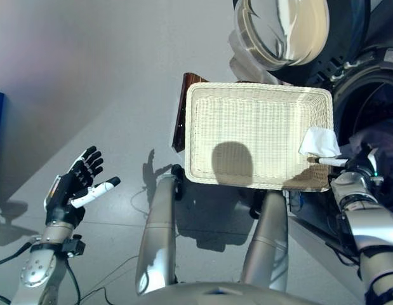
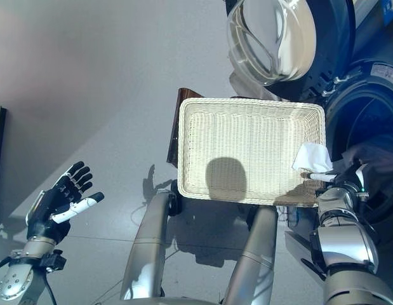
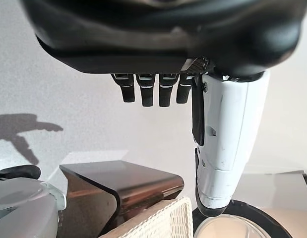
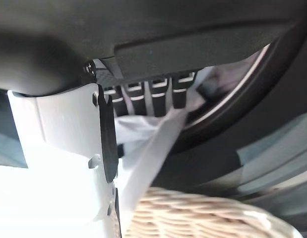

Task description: Pick up the clothes and place them into the washing machine

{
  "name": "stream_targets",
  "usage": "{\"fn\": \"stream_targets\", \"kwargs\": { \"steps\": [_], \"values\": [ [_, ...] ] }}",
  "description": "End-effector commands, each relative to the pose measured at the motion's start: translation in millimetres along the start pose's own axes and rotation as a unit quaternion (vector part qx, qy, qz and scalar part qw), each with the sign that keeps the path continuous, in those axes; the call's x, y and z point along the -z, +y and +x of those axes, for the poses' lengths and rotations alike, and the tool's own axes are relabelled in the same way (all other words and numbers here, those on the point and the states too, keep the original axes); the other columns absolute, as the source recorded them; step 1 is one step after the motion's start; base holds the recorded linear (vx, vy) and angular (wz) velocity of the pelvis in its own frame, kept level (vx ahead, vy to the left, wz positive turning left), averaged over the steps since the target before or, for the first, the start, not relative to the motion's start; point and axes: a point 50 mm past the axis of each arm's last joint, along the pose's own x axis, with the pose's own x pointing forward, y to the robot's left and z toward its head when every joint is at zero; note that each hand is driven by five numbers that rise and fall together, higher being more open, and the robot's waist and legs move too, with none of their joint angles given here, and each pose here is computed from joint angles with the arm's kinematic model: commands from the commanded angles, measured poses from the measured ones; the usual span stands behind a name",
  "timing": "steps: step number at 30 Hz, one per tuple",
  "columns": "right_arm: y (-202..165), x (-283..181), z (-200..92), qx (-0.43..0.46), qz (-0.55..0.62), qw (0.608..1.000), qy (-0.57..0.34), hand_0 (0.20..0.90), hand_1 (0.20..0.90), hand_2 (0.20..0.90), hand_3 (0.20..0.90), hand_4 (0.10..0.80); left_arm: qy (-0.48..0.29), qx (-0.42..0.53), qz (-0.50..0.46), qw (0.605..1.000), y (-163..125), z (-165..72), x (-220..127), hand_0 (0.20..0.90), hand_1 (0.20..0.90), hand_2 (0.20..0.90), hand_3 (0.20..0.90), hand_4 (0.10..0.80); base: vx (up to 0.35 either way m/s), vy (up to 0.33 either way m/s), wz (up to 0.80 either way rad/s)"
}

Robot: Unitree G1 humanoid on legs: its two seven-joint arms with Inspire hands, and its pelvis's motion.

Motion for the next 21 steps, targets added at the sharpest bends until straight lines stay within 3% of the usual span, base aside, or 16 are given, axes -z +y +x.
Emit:
{"fn": "stream_targets", "kwargs": {
  "steps": [1,21],
  "values": [
    [-12,2,4,0.022,-0.013,0.999,-0.027,0.2,0.2,0.2,0.2,0.3,-0.08,-0.029,0.007,0.996,10,4,-24,0.9,0.9,0.9,0.9,0.8,0.0,0.0,0.0],
    [-15,16,5,0.013,-0.03,0.999,0.007,0.2,0.2,0.2,0.2,0.3,-0.079,-0.03,0.017,0.996,14,3,-28,0.9,0.9,0.9,0.9,0.8,-0.001,0.0,0.01]
  ]
}}
